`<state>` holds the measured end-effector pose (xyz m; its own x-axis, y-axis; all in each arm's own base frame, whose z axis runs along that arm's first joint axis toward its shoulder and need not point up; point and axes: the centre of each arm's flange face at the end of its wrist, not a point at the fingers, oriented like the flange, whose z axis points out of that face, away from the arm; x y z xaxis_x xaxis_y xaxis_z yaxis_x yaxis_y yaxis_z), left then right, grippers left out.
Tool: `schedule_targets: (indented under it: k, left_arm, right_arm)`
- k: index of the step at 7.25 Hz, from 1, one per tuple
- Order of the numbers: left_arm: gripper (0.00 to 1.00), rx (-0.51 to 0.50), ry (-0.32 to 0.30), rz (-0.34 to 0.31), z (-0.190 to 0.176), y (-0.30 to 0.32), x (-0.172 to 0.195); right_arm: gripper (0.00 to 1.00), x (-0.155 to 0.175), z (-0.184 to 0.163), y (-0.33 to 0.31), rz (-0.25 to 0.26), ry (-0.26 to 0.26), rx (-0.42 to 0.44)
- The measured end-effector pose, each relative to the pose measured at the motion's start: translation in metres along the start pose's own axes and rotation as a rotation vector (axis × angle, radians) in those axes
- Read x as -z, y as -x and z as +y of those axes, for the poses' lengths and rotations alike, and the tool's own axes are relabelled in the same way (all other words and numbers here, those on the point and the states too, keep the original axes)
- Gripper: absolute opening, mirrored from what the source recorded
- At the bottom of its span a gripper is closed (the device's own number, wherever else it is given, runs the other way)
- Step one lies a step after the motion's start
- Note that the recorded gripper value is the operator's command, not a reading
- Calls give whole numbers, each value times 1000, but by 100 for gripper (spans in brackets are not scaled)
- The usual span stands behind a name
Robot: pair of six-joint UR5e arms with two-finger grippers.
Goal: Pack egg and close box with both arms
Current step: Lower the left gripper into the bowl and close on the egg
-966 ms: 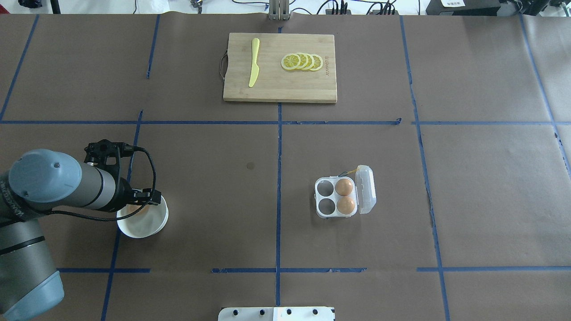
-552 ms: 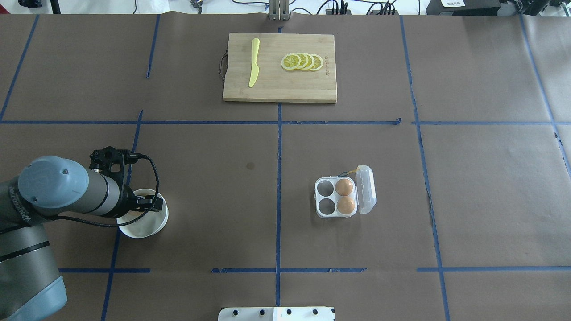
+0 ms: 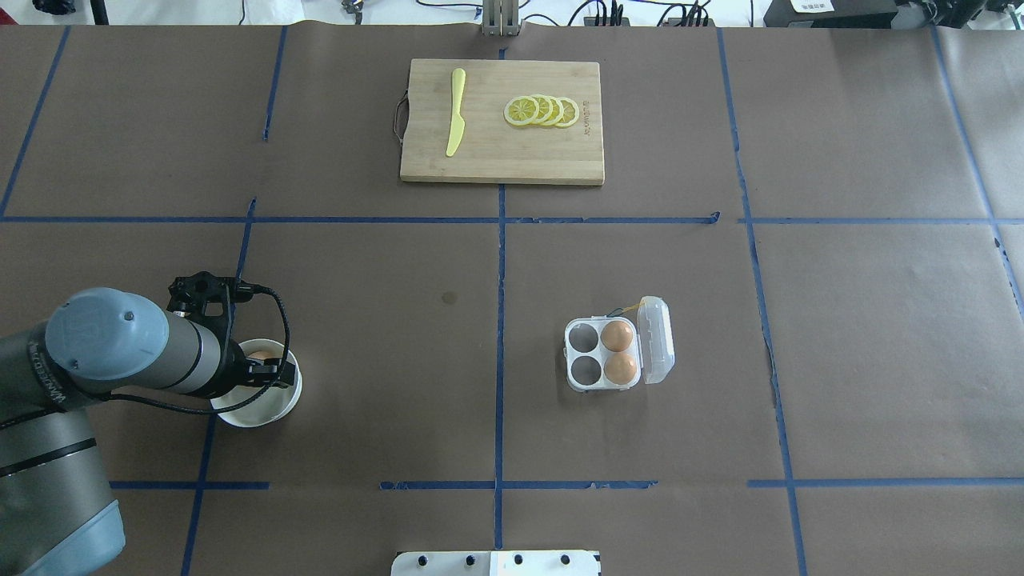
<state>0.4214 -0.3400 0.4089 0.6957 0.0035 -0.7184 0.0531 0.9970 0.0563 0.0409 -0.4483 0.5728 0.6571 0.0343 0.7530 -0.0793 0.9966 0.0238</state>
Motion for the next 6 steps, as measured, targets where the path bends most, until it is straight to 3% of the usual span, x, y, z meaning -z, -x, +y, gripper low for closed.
schedule_targets:
  k: [3,6]
  left_arm:
    - [65,1,1,-7,-1,2,-3]
    - [29,5,-4,-4,-3,4,0]
  right_arm:
    - [100,-1,1,-1,-1,2,-2]
    - [100,0,1,0,-3,2,-1]
